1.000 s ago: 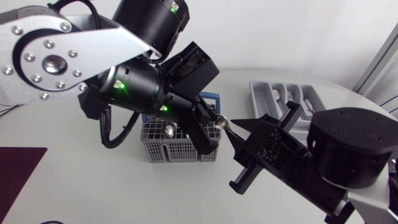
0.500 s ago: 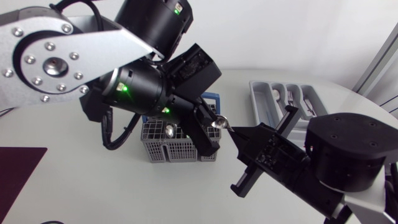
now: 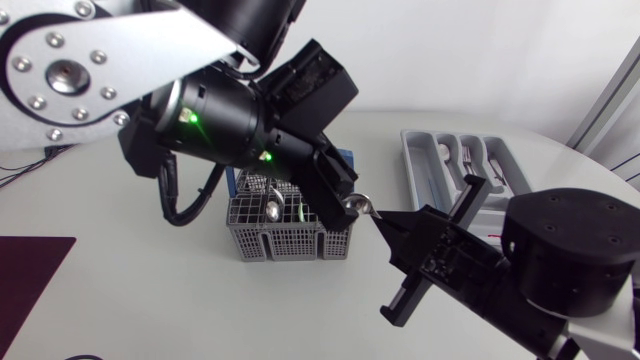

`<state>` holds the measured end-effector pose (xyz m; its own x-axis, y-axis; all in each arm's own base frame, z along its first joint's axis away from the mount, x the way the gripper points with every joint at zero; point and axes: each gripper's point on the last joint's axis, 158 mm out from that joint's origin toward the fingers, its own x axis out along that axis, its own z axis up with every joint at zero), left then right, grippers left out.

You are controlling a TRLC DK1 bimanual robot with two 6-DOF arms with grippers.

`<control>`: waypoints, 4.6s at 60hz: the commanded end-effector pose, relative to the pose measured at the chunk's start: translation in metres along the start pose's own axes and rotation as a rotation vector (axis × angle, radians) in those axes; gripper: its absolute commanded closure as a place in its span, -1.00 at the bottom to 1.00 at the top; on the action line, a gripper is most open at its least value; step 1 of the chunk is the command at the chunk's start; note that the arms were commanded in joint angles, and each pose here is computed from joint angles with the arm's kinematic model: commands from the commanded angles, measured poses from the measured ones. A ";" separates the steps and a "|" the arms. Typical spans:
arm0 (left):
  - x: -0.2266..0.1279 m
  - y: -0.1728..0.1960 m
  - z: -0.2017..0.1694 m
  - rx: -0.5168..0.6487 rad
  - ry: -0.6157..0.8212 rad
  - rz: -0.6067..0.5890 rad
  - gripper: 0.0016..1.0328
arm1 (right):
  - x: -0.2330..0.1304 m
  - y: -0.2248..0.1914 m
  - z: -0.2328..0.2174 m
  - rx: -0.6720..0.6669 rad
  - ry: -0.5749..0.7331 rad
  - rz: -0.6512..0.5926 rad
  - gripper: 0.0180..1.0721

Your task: Unload the cutlery basket into the drawer organizer.

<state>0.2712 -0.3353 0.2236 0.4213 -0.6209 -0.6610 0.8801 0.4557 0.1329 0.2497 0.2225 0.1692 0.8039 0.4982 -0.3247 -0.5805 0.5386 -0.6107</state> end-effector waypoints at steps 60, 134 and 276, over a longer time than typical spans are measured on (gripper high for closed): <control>-0.036 0.090 -0.080 0.336 0.067 0.172 -0.68 | -0.002 -0.062 -0.192 0.158 0.158 0.234 0.89; 0.002 0.059 -0.173 0.828 0.240 -0.061 -0.68 | 0.018 -0.127 -0.351 -0.006 0.472 0.501 -0.05; 0.041 0.073 -0.154 -0.648 0.378 -0.142 -0.07 | 0.014 0.009 -0.025 0.321 0.008 0.405 -0.71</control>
<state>0.3295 -0.2284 0.1126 0.1634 -0.5046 -0.8477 0.5997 0.7331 -0.3208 0.2638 0.2183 0.1511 0.5111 0.7100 -0.4845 -0.8559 0.4722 -0.2110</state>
